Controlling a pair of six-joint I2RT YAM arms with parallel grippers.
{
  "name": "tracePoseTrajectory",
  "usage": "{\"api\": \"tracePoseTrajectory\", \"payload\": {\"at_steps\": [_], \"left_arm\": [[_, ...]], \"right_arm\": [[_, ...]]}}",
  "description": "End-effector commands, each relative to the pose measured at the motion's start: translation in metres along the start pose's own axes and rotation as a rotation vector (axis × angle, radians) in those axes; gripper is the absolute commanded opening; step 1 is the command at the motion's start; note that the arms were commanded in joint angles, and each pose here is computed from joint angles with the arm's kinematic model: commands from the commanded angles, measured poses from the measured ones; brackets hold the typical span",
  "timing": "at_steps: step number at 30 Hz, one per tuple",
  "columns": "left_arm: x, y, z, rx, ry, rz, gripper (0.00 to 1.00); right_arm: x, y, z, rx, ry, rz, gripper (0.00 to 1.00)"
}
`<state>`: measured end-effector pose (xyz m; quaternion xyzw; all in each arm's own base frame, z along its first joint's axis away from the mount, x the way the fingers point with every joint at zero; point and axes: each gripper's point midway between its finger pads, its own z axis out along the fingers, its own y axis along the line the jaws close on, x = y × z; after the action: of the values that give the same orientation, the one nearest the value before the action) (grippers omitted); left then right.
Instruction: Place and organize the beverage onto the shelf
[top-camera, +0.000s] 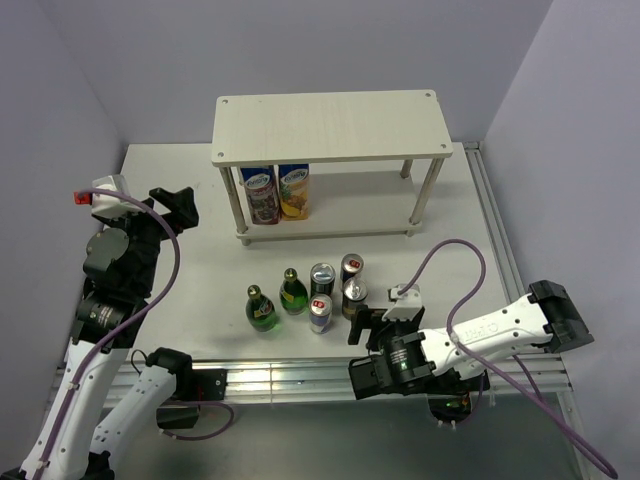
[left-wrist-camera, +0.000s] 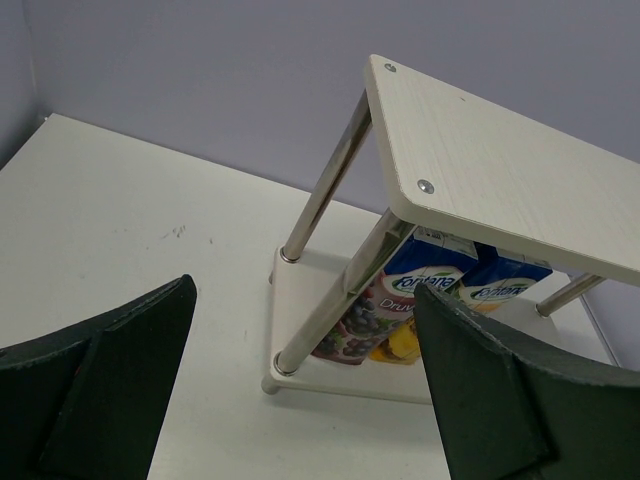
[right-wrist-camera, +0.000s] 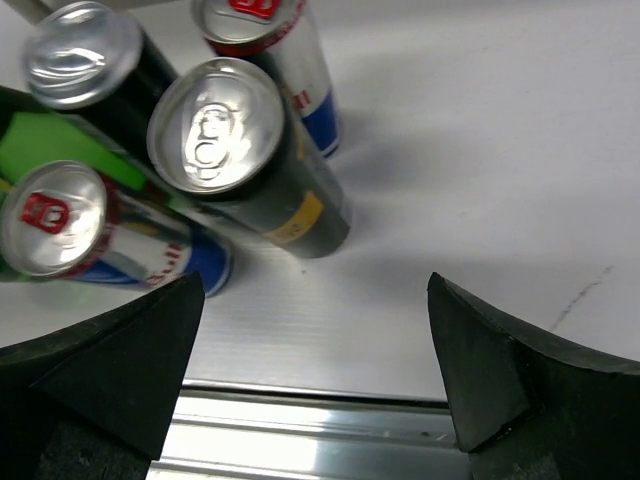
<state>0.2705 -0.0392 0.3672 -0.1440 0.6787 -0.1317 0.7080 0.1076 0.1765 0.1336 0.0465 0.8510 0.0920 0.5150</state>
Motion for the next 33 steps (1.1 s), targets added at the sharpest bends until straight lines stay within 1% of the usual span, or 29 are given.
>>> {"api": "tracePoseTrajectory", "payload": {"at_steps": [1,2,3,4,5,6,7,8,9,11,12,16,17,26,32,33], "left_arm": [[-0.01,-0.002,-0.001,0.006,-0.031,0.001,0.97],[-0.009,-0.001,-0.001,0.004,-0.029,0.002,0.97],[-0.01,-0.001,-0.002,0.004,-0.034,0.0,0.97],[-0.01,-0.001,-0.001,0.003,-0.033,0.002,0.97],[-0.009,0.001,-0.001,-0.005,-0.033,0.001,0.97],[-0.01,0.001,-0.002,-0.008,-0.034,0.0,0.96],[-0.011,0.002,-0.002,-0.012,-0.037,-0.002,0.96],[-0.01,0.002,-0.002,-0.015,-0.036,-0.002,0.96],[-0.011,0.003,-0.002,-0.016,-0.037,-0.002,0.96],[-0.01,0.003,-0.002,-0.017,-0.036,-0.001,0.96],[-0.011,0.003,-0.002,-0.019,-0.038,-0.002,0.96],[-0.011,0.004,-0.003,-0.022,-0.039,-0.002,0.95],[-0.011,0.003,-0.003,-0.02,-0.04,-0.002,0.95],[-0.012,0.004,-0.003,-0.024,-0.042,-0.004,0.95],[-0.012,0.004,-0.004,-0.022,-0.043,-0.004,0.95],[-0.013,0.004,-0.004,-0.023,-0.044,-0.005,0.95]], "right_arm": [[-0.012,-0.009,0.008,-0.016,-0.103,0.109,1.0],[-0.012,-0.008,0.009,-0.031,-0.112,0.091,1.0],[-0.013,-0.004,0.01,-0.057,-0.114,0.137,1.0],[-0.013,-0.006,0.013,-0.068,-0.132,0.135,1.0],[-0.013,-0.008,0.015,-0.074,-0.139,0.077,1.0],[-0.012,0.006,0.015,-0.116,-0.128,0.149,1.0],[-0.008,0.004,0.022,-0.107,-0.126,0.134,1.0],[-0.006,0.003,0.025,-0.112,-0.121,0.039,1.0],[-0.011,0.022,0.025,-0.167,-0.113,0.15,1.0],[-0.006,0.013,0.034,-0.164,-0.104,0.122,1.0],[-0.006,0.02,0.035,-0.185,-0.102,0.154,1.0],[-0.005,0.015,0.045,-0.155,-0.102,0.139,1.0],[-0.003,0.014,0.047,-0.143,-0.103,0.114,1.0],[-0.001,0.03,0.053,-0.135,-0.111,0.071,1.0],[0.001,0.031,0.06,-0.123,-0.125,0.034,1.0],[0.001,0.035,0.062,-0.137,-0.13,0.052,1.0]]}}
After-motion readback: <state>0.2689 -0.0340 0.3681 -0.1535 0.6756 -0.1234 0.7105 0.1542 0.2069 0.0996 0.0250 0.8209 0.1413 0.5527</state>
